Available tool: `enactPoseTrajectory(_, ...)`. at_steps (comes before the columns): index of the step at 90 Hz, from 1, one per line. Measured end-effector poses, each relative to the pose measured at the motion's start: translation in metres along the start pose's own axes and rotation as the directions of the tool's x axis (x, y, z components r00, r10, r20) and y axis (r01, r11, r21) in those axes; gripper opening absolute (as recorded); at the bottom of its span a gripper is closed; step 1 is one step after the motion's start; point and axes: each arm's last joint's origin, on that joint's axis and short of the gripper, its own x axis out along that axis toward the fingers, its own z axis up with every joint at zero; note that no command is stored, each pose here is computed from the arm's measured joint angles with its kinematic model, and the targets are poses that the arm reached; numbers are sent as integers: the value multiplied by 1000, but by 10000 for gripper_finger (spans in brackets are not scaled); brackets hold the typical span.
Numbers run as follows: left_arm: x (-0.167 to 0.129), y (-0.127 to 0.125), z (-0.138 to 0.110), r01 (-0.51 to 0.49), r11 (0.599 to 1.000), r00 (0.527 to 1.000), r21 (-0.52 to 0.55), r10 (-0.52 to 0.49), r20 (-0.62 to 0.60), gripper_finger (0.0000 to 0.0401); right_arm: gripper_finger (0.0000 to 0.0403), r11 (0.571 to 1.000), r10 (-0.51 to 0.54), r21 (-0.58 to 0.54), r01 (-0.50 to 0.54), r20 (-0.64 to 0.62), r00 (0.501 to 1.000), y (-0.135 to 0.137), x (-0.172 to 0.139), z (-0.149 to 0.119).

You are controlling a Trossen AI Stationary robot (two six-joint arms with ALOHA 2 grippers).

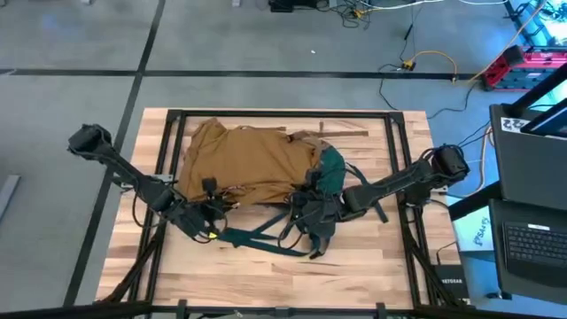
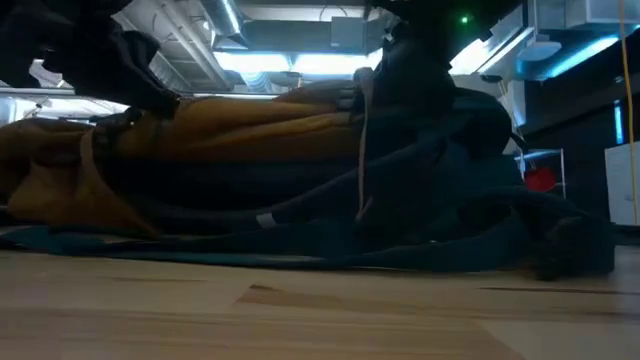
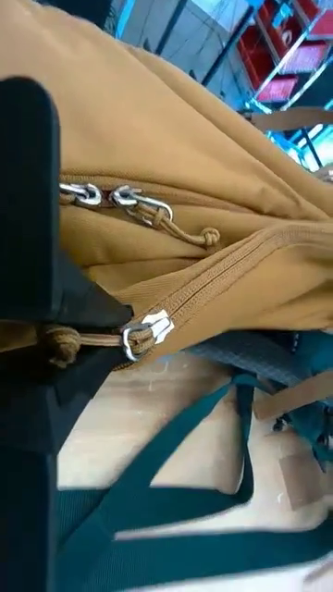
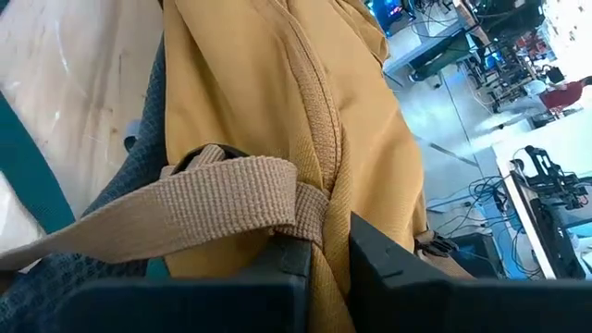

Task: Unpack backpack
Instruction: Open the brown backpack

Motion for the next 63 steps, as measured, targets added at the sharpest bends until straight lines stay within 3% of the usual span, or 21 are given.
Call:
enactPoseTrajectory(23,-14,-13,-3,82,994,997,-67,-81,8,1,11,1000,-19,14,19,14,1000,0,0,3)
enactPoseTrajectory(41,-19,-18,-4,86,995,996,-45,-84,36,3,12,1000,7,12,-7,55,998,-1,1,7)
enactPoseTrajectory(63,-18,-18,1,106,994,992,32,-108,68,59,12,1000,-27,11,27,48,998,-6,5,6)
